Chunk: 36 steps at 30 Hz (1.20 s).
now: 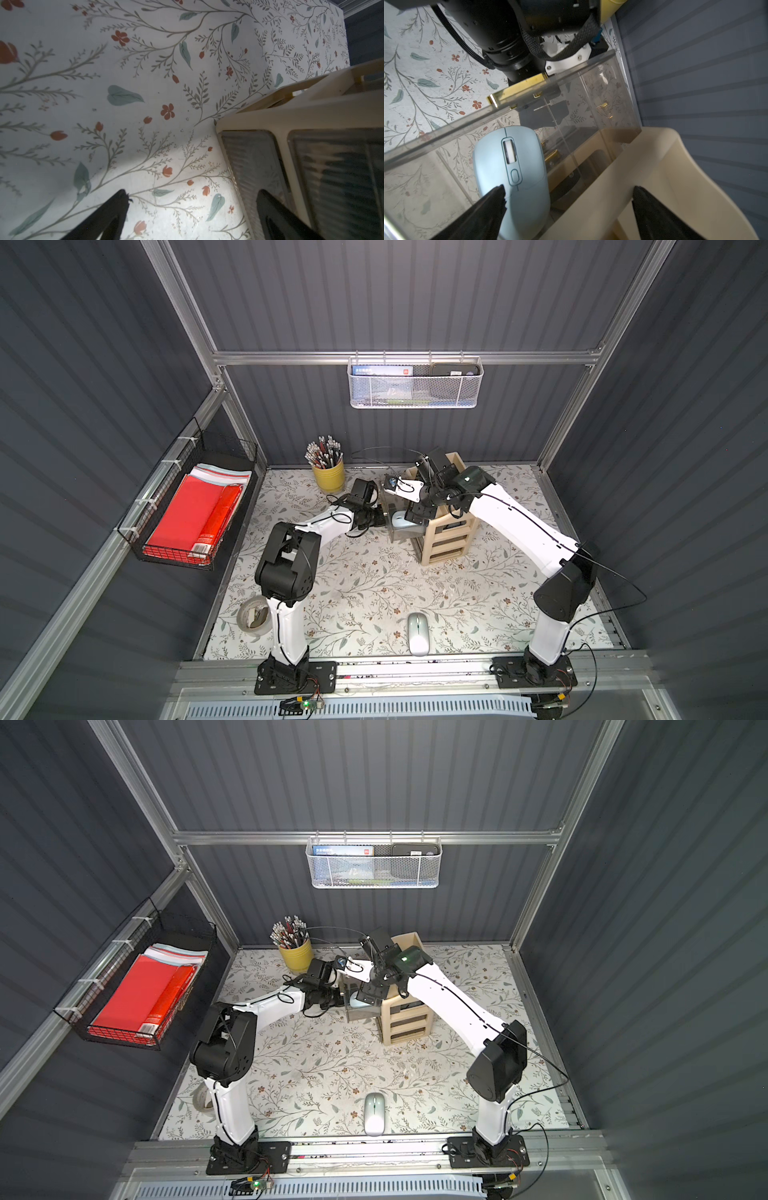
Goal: Take the mice out of the drawer
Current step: Adjust the storage box at the center of the board.
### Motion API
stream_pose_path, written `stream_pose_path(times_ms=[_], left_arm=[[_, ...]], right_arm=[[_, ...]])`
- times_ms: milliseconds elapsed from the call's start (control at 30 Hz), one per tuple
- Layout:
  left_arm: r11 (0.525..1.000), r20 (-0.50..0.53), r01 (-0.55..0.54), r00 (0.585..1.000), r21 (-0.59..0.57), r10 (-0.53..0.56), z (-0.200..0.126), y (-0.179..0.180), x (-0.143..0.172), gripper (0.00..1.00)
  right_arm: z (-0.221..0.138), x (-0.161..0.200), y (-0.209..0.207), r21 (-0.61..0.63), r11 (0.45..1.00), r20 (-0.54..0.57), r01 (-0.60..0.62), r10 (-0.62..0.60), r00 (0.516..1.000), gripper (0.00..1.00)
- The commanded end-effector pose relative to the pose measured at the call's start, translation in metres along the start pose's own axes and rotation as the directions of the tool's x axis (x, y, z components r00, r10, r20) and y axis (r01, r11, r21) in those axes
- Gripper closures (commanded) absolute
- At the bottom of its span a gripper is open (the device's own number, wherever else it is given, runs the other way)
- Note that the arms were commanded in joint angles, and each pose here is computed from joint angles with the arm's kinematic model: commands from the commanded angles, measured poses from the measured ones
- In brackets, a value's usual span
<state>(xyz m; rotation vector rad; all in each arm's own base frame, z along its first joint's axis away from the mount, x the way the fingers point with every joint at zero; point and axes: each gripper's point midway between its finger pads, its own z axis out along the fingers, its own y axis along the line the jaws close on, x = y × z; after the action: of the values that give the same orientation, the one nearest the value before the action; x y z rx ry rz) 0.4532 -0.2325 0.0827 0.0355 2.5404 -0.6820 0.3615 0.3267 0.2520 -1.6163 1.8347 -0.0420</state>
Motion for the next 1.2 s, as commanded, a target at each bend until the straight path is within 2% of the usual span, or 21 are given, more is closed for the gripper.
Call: stream_pose_path(times_ms=[0, 100, 233, 400, 500, 600, 700, 833, 900, 967, 1033, 1100, 1167], left_arm=[[0.997, 0.089, -0.054, 0.995, 0.054, 0.049, -0.019, -0.020, -0.036, 0.01], [0.996, 0.117, -0.067, 0.991, 0.067, 0.059, -0.027, -0.027, -0.045, 0.01], [0.995, 0.104, -0.066, 0.993, 0.071, 0.058, -0.024, -0.026, -0.041, 0.01], [0.997, 0.102, -0.056, 0.994, 0.050, 0.051, -0.026, -0.020, -0.036, 0.01], [0.999, 0.143, -0.040, 0.989, -0.031, 0.044, -0.035, -0.008, -0.046, 0.01], [0.992, 0.235, 0.059, 0.972, -0.116, -0.031, -0.060, 0.018, -0.067, 0.01], [0.960, 0.299, 0.156, 0.951, -0.233, -0.082, -0.086, 0.058, -0.084, 0.01], [0.898, 0.337, 0.186, 0.941, -0.399, -0.045, -0.113, 0.083, -0.103, 0.01], [0.887, 0.330, 0.162, 0.944, -0.433, -0.012, -0.117, 0.085, -0.108, 0.01], [0.855, 0.291, 0.159, 0.957, -0.494, -0.010, -0.116, 0.096, -0.104, 0.01], [0.837, 0.296, 0.145, 0.955, -0.528, 0.021, -0.122, 0.100, -0.106, 0.01], [0.829, 0.349, 0.120, 0.932, -0.547, 0.095, -0.145, 0.093, -0.122, 0.05], [0.845, 0.431, 0.070, 0.880, -0.530, 0.198, -0.182, 0.072, -0.144, 0.07]], right_arm=[[0.016, 0.015, 0.036, -0.081, 0.994, -0.057, 0.068, -0.072, 0.996, 0.01], [0.014, 0.013, 0.042, -0.079, 0.994, -0.058, 0.080, -0.085, 0.995, 0.01], [0.002, -0.006, 0.030, -0.062, 0.996, -0.024, 0.062, -0.064, 0.998, 0.01], [-0.022, -0.054, 0.000, -0.062, 0.996, 0.116, -0.057, 0.063, 0.991, 0.01], [-0.042, -0.075, -0.006, -0.102, 0.992, 0.202, -0.079, 0.099, 0.974, 0.01], [-0.057, -0.079, -0.026, -0.023, 0.990, 0.236, -0.141, 0.143, 0.961, 0.01], [-0.074, -0.064, -0.069, 0.113, 0.948, 0.262, -0.298, 0.261, 0.929, 0.01], [-0.106, -0.020, -0.124, 0.208, 0.837, 0.334, -0.507, 0.426, 0.841, 0.01], [-0.114, 0.003, -0.133, 0.221, 0.803, 0.343, -0.554, 0.467, 0.815, 0.01], [-0.113, 0.028, -0.137, 0.265, 0.768, 0.314, -0.583, 0.503, 0.805, 0.01], [-0.111, 0.052, -0.139, 0.296, 0.731, 0.275, -0.614, 0.551, 0.788, 0.01], [-0.109, 0.074, -0.141, 0.315, 0.693, 0.261, -0.649, 0.594, 0.761, 0.01], [-0.111, 0.091, -0.142, 0.318, 0.660, 0.270, -0.680, 0.625, 0.733, 0.01]])
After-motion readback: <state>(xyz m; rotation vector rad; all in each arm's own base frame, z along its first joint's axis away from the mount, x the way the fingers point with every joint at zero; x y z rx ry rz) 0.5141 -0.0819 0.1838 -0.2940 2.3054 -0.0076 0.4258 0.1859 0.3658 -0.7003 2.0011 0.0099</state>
